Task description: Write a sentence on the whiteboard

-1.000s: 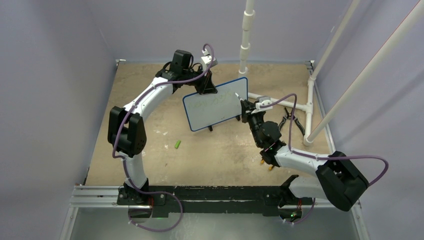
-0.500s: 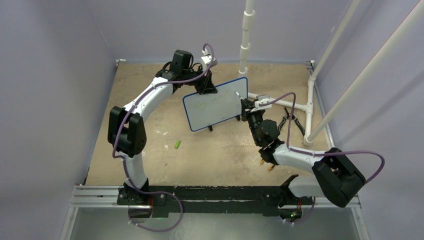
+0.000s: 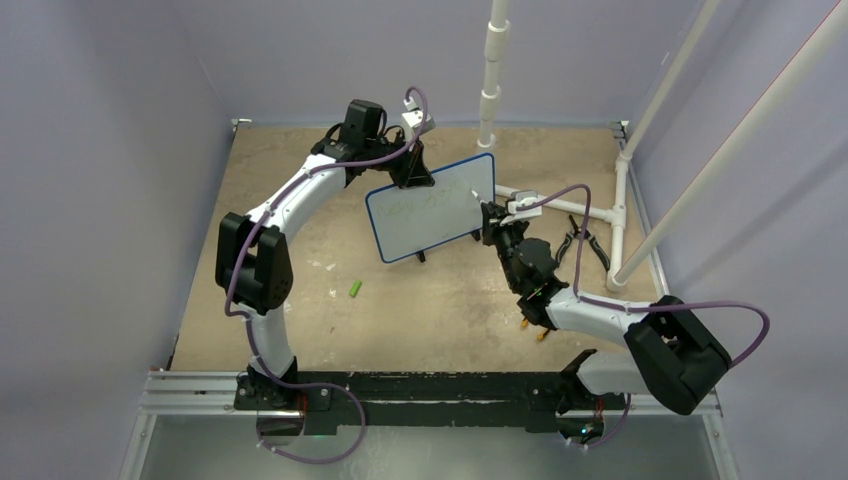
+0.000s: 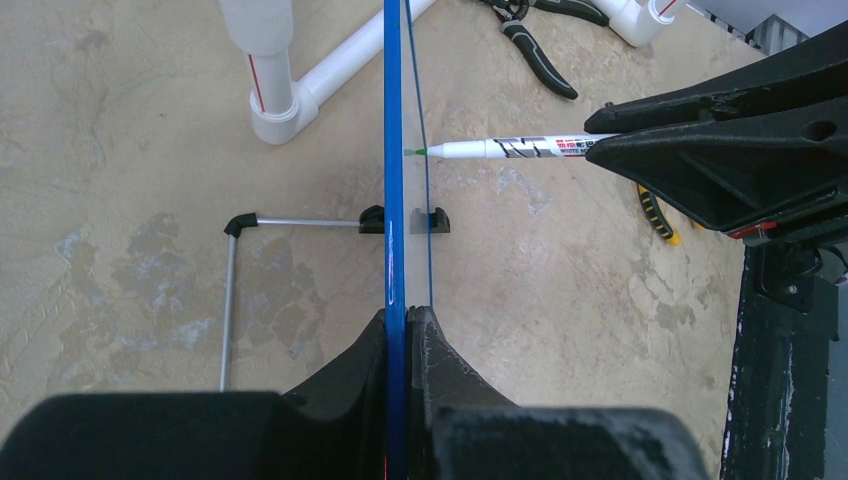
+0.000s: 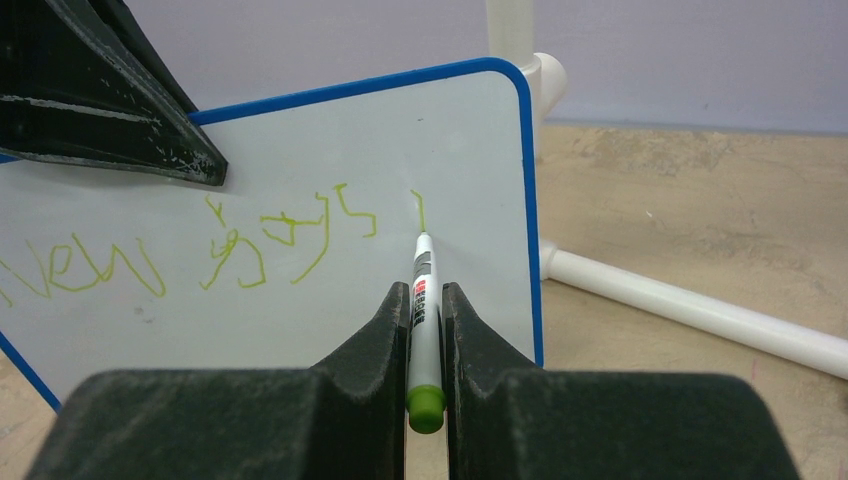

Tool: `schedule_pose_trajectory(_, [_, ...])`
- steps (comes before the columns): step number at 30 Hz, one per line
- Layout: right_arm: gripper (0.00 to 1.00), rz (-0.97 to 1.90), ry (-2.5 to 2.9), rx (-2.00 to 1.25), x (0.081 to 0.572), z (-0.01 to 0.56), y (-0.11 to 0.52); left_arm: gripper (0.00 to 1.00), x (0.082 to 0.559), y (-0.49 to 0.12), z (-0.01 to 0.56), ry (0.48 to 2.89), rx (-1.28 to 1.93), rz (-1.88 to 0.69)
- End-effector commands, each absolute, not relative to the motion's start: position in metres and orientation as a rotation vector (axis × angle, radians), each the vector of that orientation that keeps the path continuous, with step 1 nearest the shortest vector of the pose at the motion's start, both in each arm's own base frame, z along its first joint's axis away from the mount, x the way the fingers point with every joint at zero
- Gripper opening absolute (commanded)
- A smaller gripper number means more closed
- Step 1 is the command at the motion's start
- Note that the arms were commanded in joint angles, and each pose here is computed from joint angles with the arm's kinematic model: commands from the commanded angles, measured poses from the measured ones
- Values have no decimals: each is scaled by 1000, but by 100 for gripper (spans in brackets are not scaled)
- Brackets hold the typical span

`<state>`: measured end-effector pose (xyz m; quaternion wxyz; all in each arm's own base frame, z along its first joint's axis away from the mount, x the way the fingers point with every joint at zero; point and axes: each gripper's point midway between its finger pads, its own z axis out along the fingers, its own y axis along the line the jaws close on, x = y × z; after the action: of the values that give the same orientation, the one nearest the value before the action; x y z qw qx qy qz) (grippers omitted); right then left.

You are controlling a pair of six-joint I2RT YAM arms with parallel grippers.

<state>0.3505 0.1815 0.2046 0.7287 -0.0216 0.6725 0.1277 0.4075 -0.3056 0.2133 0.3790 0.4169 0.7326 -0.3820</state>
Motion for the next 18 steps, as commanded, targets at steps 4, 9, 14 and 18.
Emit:
schedule_pose_trajectory(4, [0, 297, 1416, -1, 347, 233, 174, 0, 404, -307, 231, 1787, 1102, -955])
schedule_pose_trajectory(9, [0, 335, 1368, 3, 340, 252, 173, 0, 405, -308, 230, 1789, 1100, -954])
schedule_pose_trajectory(14, [0, 358, 1340, -1, 343, 262, 178, 0, 405, -308, 229, 1790, 1101, -956])
schedule_pose_trajectory(18, [0, 362, 1330, -19, 348, 263, 185, 0, 405, -308, 228, 1793, 1100, -957])
